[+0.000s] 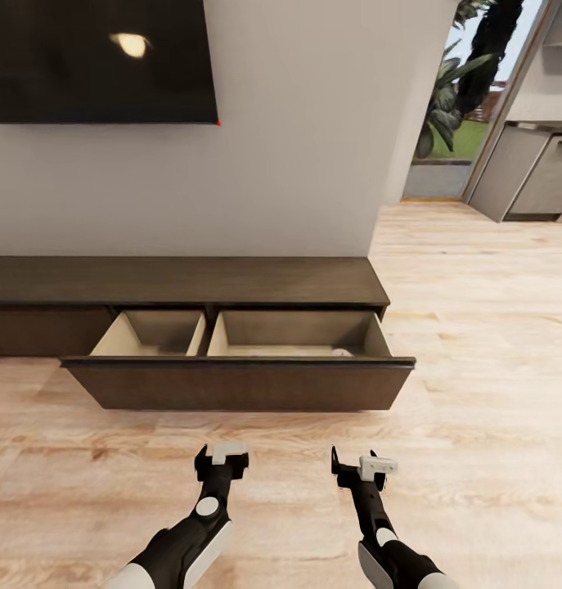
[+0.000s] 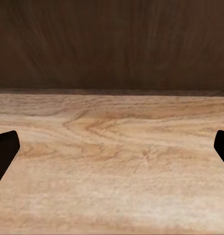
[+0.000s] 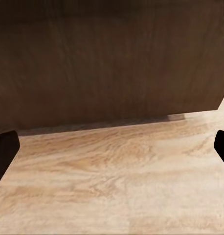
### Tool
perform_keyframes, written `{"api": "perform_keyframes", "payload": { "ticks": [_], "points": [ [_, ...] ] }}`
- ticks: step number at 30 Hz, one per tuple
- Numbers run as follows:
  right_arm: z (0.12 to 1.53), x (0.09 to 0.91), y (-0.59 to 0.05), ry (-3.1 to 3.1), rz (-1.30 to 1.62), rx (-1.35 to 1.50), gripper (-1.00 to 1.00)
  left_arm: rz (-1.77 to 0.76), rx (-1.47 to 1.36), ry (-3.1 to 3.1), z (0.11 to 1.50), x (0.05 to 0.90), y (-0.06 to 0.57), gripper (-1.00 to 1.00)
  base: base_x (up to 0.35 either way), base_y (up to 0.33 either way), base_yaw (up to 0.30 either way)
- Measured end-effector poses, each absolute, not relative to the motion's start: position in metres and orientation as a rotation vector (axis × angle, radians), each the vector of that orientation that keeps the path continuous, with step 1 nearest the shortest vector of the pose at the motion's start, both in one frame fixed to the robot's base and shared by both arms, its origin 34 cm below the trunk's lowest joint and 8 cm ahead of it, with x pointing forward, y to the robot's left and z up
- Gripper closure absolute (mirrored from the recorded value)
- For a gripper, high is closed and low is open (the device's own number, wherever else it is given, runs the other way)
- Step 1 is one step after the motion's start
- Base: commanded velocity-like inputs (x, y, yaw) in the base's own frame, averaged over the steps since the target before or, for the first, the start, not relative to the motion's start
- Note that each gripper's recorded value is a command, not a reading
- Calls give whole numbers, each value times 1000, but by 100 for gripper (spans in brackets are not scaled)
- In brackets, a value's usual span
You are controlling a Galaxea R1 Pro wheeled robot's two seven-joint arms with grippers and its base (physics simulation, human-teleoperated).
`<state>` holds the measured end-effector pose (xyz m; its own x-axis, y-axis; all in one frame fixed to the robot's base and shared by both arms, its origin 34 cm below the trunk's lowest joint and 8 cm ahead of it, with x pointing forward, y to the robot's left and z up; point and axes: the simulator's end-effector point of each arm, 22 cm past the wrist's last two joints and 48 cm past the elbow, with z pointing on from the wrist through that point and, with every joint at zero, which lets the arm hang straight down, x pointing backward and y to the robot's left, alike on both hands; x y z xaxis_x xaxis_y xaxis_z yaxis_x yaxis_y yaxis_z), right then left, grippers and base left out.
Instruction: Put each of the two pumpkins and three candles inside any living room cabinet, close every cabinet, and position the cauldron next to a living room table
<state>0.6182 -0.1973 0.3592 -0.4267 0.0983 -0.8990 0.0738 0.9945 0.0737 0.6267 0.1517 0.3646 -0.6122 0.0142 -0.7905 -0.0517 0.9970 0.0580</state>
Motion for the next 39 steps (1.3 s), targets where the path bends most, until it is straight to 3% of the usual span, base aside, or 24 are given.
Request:
{"api": "perform_keyframes", "payload": {
  "ticks": [22, 39],
  "points": [
    [338, 606, -208, 2110, 15, 226, -100, 94, -24, 2233, 363, 625, 152, -100, 251, 82, 0],
    [318, 602, -207, 2104, 18, 226, -100, 96, -31, 2228, 341, 620, 153, -100, 17, 0, 0]
  ]
}}
